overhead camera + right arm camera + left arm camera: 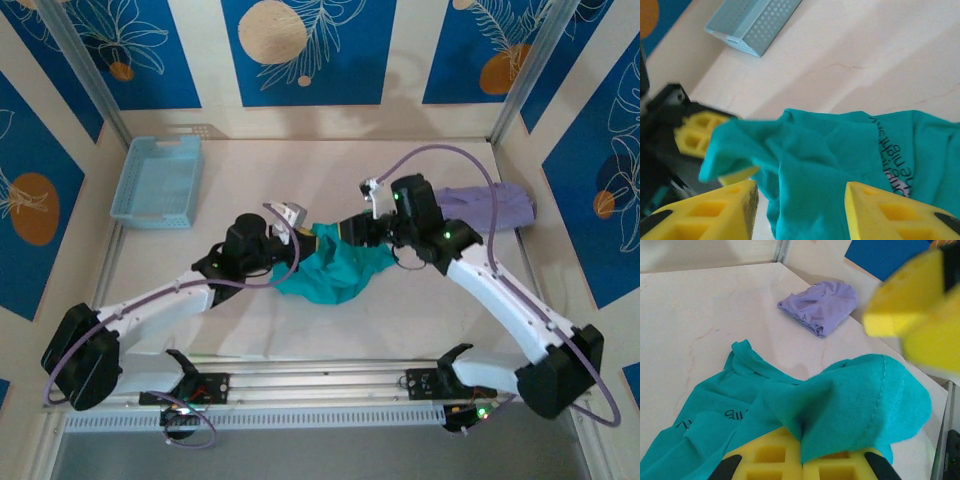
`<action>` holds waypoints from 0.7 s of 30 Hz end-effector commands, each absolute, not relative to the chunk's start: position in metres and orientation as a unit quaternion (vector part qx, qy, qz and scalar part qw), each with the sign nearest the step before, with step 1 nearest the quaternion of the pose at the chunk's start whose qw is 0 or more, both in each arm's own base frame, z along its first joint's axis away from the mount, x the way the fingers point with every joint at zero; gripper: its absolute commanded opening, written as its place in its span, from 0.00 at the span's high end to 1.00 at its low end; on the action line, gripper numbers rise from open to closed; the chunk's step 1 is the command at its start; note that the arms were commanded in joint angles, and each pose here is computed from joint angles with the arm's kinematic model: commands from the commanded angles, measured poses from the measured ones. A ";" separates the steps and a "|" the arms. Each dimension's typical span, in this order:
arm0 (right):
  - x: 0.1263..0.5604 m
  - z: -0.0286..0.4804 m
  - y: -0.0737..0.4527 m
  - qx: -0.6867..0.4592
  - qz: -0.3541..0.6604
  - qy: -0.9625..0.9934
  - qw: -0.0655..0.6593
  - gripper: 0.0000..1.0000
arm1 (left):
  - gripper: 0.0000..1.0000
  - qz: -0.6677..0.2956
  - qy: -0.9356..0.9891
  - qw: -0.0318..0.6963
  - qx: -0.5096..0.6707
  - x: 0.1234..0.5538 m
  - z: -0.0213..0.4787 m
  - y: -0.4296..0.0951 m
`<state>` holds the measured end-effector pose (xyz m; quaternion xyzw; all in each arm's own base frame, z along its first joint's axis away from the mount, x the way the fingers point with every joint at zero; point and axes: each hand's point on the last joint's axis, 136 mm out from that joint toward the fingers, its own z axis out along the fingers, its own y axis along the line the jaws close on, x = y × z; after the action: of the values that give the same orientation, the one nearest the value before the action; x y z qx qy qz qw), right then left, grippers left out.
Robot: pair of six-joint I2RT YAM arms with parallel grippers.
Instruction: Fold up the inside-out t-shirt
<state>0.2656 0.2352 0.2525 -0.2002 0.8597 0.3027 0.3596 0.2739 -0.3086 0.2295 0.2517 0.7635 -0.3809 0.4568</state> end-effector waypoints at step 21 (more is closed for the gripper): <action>0.223 0.282 0.275 -0.333 0.531 0.701 0.339 1.00 | 0.96 -0.418 0.778 0.446 0.145 0.290 0.240 -0.259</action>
<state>0.2608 0.2575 0.2491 -0.2605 0.7828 0.4220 0.3759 0.2895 -0.2675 0.2409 0.1671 0.7794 -0.3927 0.4587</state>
